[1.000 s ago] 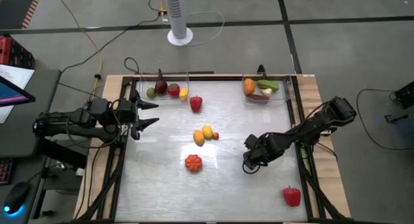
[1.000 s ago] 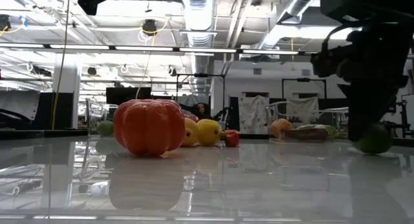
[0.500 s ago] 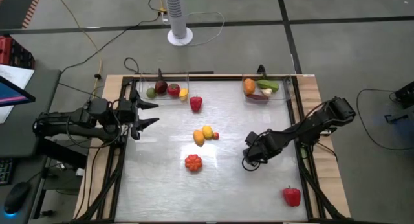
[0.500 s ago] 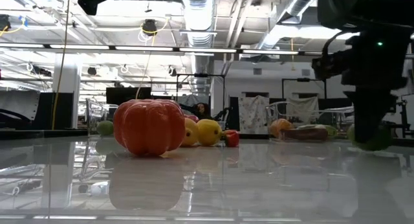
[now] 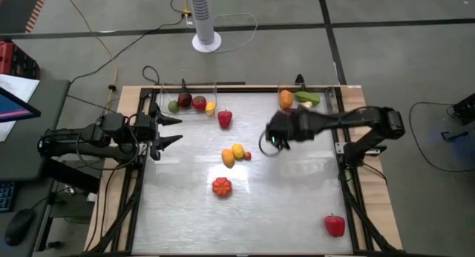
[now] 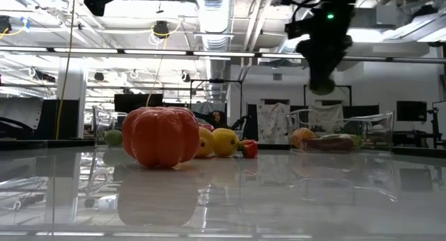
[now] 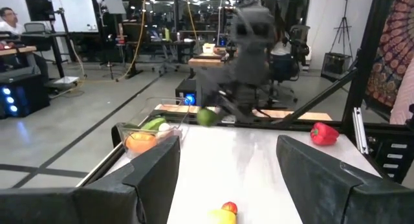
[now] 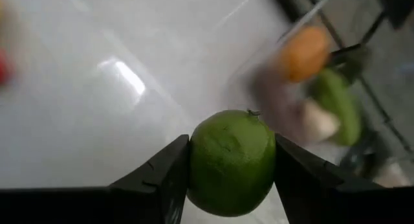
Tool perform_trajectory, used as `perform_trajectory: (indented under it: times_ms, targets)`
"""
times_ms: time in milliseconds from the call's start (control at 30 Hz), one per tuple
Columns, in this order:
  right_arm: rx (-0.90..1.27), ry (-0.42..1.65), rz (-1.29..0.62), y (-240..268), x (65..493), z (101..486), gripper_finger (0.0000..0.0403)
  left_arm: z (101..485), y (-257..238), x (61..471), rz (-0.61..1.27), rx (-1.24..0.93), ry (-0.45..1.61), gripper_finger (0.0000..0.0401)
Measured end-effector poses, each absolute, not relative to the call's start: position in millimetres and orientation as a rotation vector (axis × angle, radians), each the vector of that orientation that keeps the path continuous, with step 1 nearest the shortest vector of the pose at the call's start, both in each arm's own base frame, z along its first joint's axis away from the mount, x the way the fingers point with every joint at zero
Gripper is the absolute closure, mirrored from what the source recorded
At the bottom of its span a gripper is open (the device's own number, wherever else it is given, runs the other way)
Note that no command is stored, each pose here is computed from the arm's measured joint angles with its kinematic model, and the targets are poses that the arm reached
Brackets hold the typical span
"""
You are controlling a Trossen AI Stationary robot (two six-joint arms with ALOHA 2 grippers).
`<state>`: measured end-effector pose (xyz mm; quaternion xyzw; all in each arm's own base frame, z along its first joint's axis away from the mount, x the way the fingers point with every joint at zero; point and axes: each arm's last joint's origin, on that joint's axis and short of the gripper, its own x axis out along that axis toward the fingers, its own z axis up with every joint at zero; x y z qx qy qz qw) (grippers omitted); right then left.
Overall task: Sort produce into baskets
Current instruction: Put the green lime into the left transparent bin
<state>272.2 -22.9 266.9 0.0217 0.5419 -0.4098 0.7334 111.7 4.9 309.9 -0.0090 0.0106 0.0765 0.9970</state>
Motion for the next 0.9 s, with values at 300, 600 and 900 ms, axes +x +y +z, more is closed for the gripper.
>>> perform_trajectory:
  times_ms: [300, 600, 900]
  targets:
    - [0.097, 1.18, -0.961, -96, 270, 281, 0.0179, 310, 5, 112, 0.153, -0.001, 0.023, 0.0156]
    - [0.203, 0.685, -0.478, -109, 320, 305, 0.0178, 312, 7, 108, 0.213, 0.021, -0.002, 0.0156]
    - [0.29, 0.447, -0.173, -113, 358, 300, 0.0178, 318, 6, 89, 0.191, 0.007, -0.081, 0.0156]
